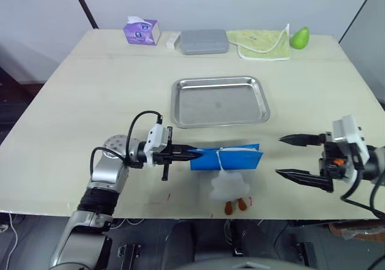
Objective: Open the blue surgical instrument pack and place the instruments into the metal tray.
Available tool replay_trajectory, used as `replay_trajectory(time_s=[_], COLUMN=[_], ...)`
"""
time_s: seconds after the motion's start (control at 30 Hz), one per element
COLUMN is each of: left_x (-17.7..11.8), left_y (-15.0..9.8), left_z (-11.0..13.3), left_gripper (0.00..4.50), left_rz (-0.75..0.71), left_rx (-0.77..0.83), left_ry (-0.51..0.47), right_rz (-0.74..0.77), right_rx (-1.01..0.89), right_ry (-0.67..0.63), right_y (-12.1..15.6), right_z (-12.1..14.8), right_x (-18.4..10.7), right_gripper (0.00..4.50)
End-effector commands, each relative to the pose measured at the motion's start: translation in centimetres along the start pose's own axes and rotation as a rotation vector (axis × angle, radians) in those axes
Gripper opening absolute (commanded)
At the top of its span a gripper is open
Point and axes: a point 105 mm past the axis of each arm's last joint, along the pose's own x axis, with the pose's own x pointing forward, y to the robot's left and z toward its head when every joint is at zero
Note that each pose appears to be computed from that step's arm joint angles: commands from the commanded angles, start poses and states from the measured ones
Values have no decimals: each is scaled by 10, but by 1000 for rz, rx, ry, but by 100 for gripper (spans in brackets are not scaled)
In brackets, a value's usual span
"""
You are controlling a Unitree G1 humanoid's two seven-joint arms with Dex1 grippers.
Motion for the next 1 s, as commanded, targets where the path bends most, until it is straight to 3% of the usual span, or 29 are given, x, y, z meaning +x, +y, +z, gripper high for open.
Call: replay_trajectory(time_s=[0.03, 0.27, 0.73, 1.0], left_x=[-4, -6, -2, -5], left_y=[-2, -1, -5, -9], left_z=[-7, -9, -5, -5], left_gripper=[0, 0, 0, 0], left_rz=[-15, -18, -35, -35], left_rx=[-20, -20, -10, -4], left_ry=[36, 40, 36, 46], right_rz=[-69, -82, 47, 102], right_rx=[-61, -46, -6, 7], right_ry=[20, 42, -138, -166], right_y=[3, 1, -24, -29], right_z=[9, 5, -12, -22], right_x=[-33, -40, 58, 80], right_gripper=[438, 438, 438, 438])
